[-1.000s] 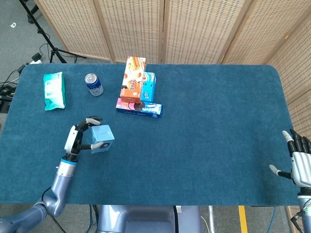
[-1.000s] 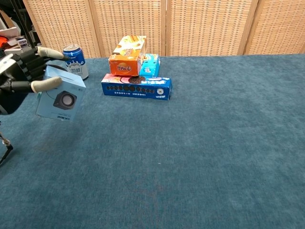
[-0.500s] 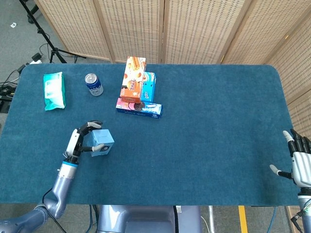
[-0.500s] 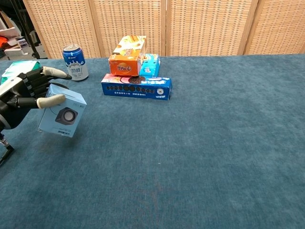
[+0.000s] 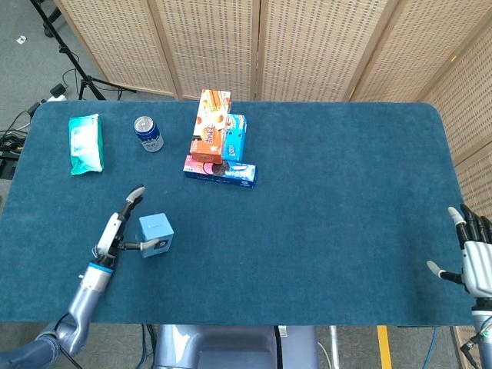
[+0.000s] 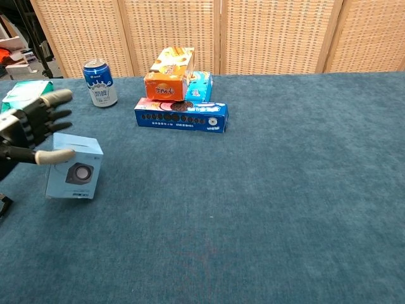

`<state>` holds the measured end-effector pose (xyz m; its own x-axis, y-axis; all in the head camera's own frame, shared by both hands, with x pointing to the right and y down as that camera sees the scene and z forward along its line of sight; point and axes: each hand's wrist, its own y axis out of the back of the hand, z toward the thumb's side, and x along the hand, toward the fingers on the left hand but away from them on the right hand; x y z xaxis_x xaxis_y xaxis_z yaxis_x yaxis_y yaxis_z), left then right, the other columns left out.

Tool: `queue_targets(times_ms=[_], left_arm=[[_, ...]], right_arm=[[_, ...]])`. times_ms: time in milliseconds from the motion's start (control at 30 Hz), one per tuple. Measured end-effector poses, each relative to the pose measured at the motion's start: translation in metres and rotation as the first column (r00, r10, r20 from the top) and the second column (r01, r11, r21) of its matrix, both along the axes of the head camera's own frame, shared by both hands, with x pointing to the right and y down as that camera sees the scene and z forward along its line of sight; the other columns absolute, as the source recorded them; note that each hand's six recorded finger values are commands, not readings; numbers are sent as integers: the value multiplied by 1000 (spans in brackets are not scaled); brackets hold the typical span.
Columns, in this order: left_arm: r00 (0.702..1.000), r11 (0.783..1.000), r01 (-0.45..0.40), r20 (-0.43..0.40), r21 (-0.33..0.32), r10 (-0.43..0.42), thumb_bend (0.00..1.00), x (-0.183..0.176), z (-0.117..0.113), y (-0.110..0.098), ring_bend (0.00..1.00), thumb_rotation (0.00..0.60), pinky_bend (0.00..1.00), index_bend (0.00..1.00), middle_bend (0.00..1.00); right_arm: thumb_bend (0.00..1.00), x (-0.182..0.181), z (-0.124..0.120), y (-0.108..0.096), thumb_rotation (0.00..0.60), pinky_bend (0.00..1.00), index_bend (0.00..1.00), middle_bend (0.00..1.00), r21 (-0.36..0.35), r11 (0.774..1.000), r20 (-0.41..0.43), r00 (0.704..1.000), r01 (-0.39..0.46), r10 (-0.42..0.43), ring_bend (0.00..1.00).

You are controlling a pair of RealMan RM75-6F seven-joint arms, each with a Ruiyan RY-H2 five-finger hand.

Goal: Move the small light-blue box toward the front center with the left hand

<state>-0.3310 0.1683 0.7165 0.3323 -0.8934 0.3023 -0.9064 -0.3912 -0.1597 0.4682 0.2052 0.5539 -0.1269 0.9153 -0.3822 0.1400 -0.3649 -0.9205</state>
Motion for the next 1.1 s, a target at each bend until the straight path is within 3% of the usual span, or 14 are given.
queue_targets(times_ms=[233,367,500,600,633,733,833,867,967,1033,1100], left_arm=[[999,992,3,-45,125,3,0,-11,-41,8,0,600,22,73,0],[1000,982,-6,-26,189,11,0,-18,-63,9,0,600,0,73,0],[996,971,-40,85,237,20,0,-27,-77,6,0,600,0,31,0],[970,960,-96,242,262,31,0,-39,-88,1,0,600,0,1,0],[954,957,-117,297,264,35,0,-42,-91,0,0,600,0,0,0],[870,951,-190,490,245,48,0,-58,-103,-4,0,600,0,0,0],[744,950,-240,666,198,49,0,-79,-118,-6,0,600,0,0,0],[690,954,-247,723,172,49,0,-88,-123,-5,0,600,0,0,0],[582,965,-246,810,92,72,0,-106,-134,0,0,600,0,0,0],[549,971,-232,831,49,89,0,-114,-138,3,0,600,0,0,0],[539,976,-218,836,23,101,0,-119,-139,8,0,600,0,0,0]], right_arm=[[0,-2,0,1,600,0,0,0,0,1000,2,1000,6,-6,0],[0,-2,0,1,600,0,0,0,0,1000,3,1000,6,-6,0],[0,-3,-1,1,600,0,0,0,2,1000,7,1000,10,-10,0],[0,-4,-3,1,600,0,0,0,6,1000,10,1000,11,-11,0],[0,-4,-3,2,600,0,0,0,7,1000,11,1000,11,-11,0],[0,-4,-6,2,600,0,0,0,14,1000,14,1000,11,-11,0],[0,-4,-7,3,600,0,0,0,21,1000,11,1000,14,-14,0],[0,-5,-7,3,600,0,0,0,20,1000,8,1000,18,-18,0],[0,-9,-6,5,600,0,0,0,19,999,-1,999,35,-35,0],[0,-11,-6,5,600,0,0,0,20,999,-5,999,41,-41,0],[0,-12,-6,6,600,0,0,0,22,999,-9,999,44,-44,0]])
